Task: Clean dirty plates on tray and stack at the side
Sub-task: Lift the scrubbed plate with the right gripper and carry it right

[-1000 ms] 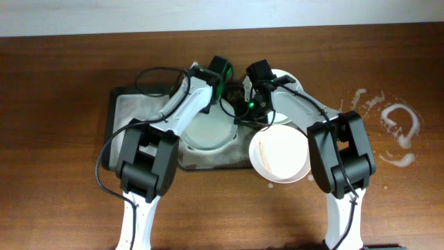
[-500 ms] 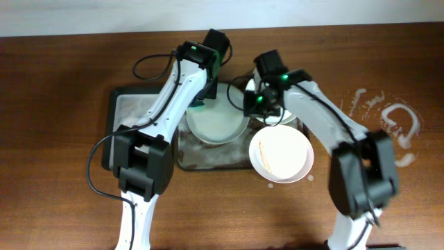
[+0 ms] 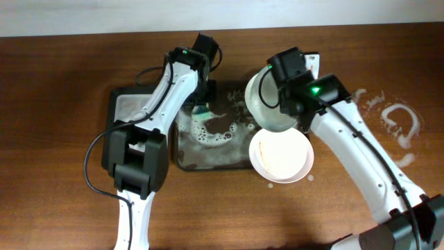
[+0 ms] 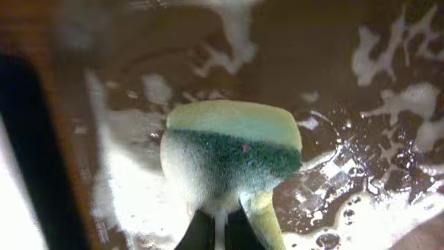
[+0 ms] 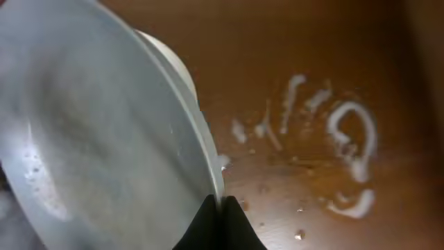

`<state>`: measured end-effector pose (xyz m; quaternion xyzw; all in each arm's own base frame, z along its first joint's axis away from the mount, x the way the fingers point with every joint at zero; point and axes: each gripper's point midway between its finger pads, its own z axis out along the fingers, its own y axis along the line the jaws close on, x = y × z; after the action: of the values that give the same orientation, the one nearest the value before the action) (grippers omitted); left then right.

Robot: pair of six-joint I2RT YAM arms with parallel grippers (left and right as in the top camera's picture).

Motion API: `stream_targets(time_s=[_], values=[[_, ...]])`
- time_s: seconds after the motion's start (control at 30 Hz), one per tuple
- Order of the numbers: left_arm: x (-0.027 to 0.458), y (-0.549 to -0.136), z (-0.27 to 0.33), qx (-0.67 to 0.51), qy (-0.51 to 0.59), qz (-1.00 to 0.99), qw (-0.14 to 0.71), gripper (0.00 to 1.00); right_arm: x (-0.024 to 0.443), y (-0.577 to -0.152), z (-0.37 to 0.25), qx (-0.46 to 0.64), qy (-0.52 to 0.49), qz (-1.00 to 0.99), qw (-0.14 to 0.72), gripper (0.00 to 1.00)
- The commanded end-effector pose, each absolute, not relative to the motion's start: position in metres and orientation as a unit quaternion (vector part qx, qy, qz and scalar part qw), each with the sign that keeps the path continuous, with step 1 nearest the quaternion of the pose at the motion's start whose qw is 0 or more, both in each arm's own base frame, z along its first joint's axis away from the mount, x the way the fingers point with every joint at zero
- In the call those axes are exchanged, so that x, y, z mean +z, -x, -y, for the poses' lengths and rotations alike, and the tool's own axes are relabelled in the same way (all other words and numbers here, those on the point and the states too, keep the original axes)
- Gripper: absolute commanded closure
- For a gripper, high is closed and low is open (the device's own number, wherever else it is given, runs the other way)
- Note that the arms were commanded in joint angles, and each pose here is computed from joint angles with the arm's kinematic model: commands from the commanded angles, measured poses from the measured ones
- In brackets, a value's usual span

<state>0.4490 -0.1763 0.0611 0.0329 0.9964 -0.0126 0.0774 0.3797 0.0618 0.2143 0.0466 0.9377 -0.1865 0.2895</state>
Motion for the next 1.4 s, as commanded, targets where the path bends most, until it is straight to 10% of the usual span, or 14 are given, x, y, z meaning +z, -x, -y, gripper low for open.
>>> stream_targets(time_s=[0.0,0.87,1.37], values=[[0.025,-0.428,0.195,-0.079,-0.029,-0.996,0.028,0.99,0.252,-0.374,-0.067,-0.273,-0.046,-0.890,0.362,0.96],[-0.004,-0.416,0.206,-0.104,-0.036,-0.994,0.017,0.99,0.312,-0.396,-0.102,-0.384,-0.038,-0.780,0.492,0.96],[-0.023,-0.413,0.201,-0.087,-0.034,-0.996,0.003,0.99,0.284,-0.295,-0.050,-0.391,-0.115,-0.822,0.398,0.96]])
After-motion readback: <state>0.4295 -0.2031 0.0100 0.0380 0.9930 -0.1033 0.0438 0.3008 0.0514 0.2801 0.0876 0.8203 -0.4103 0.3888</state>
